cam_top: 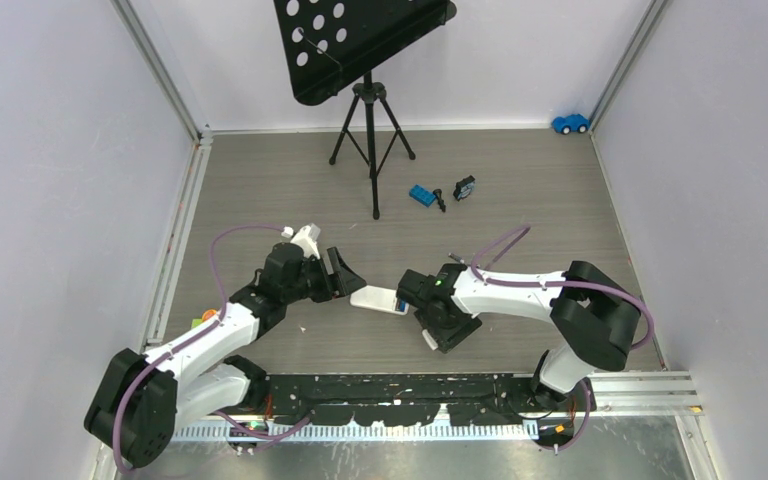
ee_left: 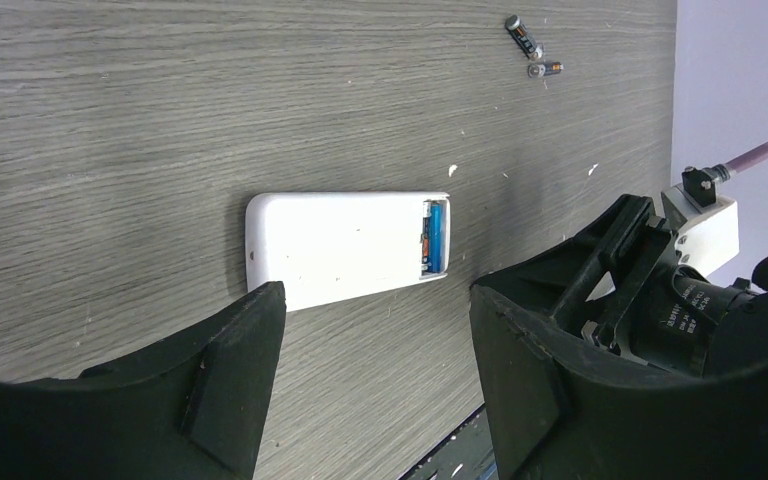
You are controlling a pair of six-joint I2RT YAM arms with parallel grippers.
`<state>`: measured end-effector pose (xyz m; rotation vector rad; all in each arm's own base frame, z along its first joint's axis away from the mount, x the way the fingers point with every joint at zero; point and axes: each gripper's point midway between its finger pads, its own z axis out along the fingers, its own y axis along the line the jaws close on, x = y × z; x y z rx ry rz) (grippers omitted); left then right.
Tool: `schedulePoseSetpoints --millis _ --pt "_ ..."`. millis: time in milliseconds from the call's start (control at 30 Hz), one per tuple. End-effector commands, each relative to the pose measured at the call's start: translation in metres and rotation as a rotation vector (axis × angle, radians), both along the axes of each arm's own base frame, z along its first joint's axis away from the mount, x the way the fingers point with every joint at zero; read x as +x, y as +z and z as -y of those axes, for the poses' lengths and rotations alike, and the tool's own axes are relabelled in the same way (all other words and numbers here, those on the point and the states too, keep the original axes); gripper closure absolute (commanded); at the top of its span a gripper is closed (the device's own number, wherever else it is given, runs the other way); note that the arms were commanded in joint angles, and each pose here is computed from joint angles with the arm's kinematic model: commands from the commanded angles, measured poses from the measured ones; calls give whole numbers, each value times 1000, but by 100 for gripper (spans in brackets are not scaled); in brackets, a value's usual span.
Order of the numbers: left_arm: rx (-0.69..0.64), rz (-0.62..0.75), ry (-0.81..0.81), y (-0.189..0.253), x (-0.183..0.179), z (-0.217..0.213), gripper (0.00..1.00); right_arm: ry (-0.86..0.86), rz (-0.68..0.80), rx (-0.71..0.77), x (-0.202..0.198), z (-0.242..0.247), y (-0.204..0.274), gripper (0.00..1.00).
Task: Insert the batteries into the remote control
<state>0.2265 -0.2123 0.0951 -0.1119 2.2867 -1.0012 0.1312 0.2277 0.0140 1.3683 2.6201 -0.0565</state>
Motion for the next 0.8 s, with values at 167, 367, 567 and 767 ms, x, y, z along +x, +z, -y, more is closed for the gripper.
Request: schedulePoseSetpoints --millis 167,367,567,767 --pt "3 43 -1 5 5 0 31 -22 24 -62 3 12 -10 42" --pt "6 43 -3 5 5 0 31 31 53 -85 8 16 -12 54" --pt "6 41 -32 6 4 4 30 353 287 -130 55 3 22 56" --pt "-13 25 -104 17 -2 13 29 814 444 -149 78 -20 46 56"
